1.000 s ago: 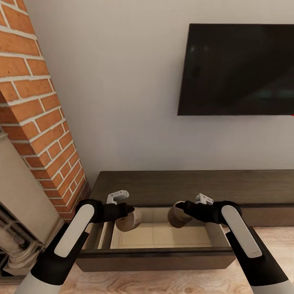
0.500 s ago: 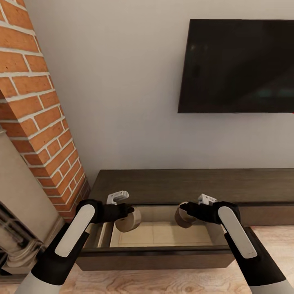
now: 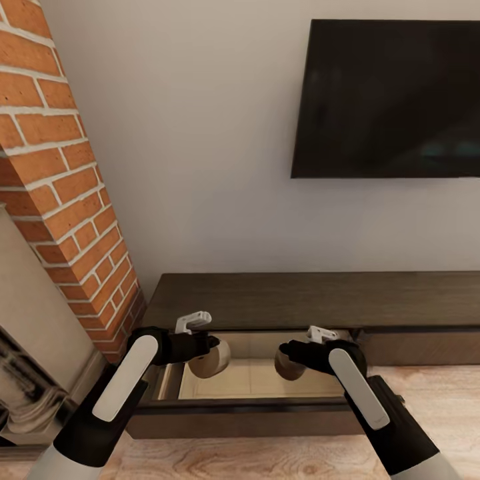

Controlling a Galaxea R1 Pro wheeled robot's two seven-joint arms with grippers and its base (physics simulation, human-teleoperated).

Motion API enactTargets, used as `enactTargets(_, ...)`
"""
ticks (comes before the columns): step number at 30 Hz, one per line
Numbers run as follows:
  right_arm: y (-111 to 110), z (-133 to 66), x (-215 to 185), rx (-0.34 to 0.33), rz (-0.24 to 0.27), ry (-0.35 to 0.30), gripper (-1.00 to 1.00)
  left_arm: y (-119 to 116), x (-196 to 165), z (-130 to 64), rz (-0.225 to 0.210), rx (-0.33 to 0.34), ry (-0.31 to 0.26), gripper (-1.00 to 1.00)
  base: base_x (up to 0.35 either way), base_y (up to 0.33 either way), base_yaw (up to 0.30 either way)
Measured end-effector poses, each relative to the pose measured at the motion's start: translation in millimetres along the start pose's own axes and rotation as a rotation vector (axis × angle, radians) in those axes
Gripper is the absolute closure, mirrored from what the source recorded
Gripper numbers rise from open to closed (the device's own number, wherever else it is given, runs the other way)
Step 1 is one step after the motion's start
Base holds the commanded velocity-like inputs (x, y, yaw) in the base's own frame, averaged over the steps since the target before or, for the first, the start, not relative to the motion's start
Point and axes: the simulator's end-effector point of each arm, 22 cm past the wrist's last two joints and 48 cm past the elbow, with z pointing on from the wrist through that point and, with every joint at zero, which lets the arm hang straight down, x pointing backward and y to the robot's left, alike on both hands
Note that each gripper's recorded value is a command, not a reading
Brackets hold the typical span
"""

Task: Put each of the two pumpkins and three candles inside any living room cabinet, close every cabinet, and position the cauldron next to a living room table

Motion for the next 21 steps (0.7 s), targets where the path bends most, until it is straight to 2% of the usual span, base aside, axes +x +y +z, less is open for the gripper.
enactTargets(4,9.4,10.1,10.1,0.008,-0.033,-0.007,1.00,-4.9,7.8,8.1,0.009,0.004,-0.008,1.00,0.000,0.000,0.000)
enactTargets(15,8.5,27.8,21.4,0.006,-0.028,-0.036,1.00,-8.3,21.6,27.4,-0.003,0.019,-0.013,1.00,0.000,0.000,0.000)
enactTargets(17,10.2,31.2,26.2,0.006,-0.043,-0.035,1.00,0.4,17.3,32.6,0.008,-0.017,-0.031,1.00,0.000,0.000,0.000)
enactTargets(19,9.9,34.2,29.1,0.009,-0.054,-0.038,1.00,15.0,13.5,43.1,0.026,-0.086,-0.055,1.00,0.000,0.000,0.000)
enactTargets(21,8.9,36.8,31.3,0.012,-0.060,-0.042,1.00,11.3,15.5,56.8,0.027,-0.112,-0.072,1.00,0.000,0.000,0.000)
